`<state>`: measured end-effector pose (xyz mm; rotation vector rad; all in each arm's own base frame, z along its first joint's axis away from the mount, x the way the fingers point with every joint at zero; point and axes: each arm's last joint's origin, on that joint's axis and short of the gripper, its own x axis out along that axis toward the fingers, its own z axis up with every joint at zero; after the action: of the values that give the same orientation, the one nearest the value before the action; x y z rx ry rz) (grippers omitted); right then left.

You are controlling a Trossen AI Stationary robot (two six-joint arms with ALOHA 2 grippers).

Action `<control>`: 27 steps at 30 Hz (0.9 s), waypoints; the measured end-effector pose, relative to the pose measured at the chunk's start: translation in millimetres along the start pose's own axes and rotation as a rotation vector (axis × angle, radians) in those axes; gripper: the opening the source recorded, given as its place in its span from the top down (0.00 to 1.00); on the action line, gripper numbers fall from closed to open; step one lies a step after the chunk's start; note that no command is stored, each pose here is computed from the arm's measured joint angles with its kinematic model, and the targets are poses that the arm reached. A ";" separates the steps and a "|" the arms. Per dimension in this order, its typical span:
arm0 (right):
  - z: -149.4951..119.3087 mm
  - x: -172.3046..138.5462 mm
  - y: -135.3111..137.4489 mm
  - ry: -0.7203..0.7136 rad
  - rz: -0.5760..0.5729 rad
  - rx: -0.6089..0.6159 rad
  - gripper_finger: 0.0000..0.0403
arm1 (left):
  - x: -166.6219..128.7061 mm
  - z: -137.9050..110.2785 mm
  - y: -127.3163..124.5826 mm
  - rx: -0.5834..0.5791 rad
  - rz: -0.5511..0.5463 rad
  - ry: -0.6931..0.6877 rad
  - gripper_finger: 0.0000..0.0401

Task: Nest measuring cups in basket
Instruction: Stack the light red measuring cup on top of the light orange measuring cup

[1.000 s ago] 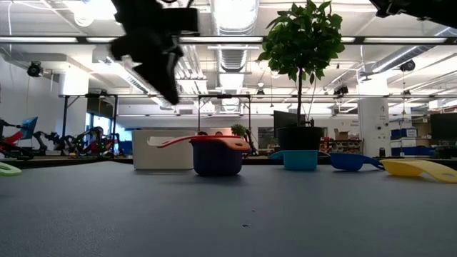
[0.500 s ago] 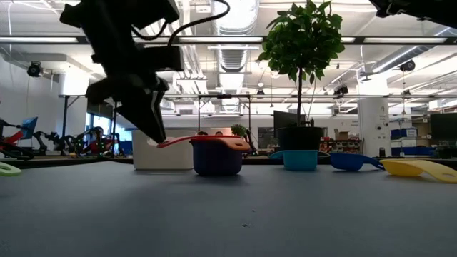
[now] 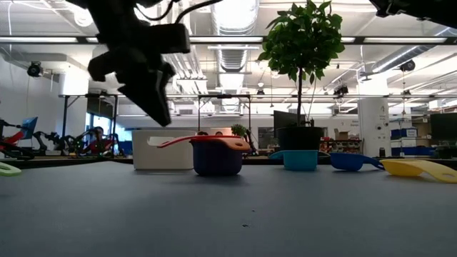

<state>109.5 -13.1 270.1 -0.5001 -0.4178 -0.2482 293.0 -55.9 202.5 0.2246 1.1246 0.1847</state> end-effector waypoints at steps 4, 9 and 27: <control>0.0 0.0 0.0 0.000 0.000 0.000 0.98 | 7.5 -9.7 1.5 0.012 0.060 0.037 0.91; 0.0 0.0 0.0 0.000 0.000 0.000 0.98 | 20.1 -13.7 -2.3 -0.006 0.059 0.005 0.91; 0.0 0.0 0.0 0.000 0.000 -0.001 0.98 | 32.5 12.3 -13.0 0.015 -0.020 -0.245 0.91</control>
<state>109.5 -13.1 270.1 -0.5009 -0.4177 -0.2484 318.3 -61.0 175.8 0.2423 0.8851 0.1271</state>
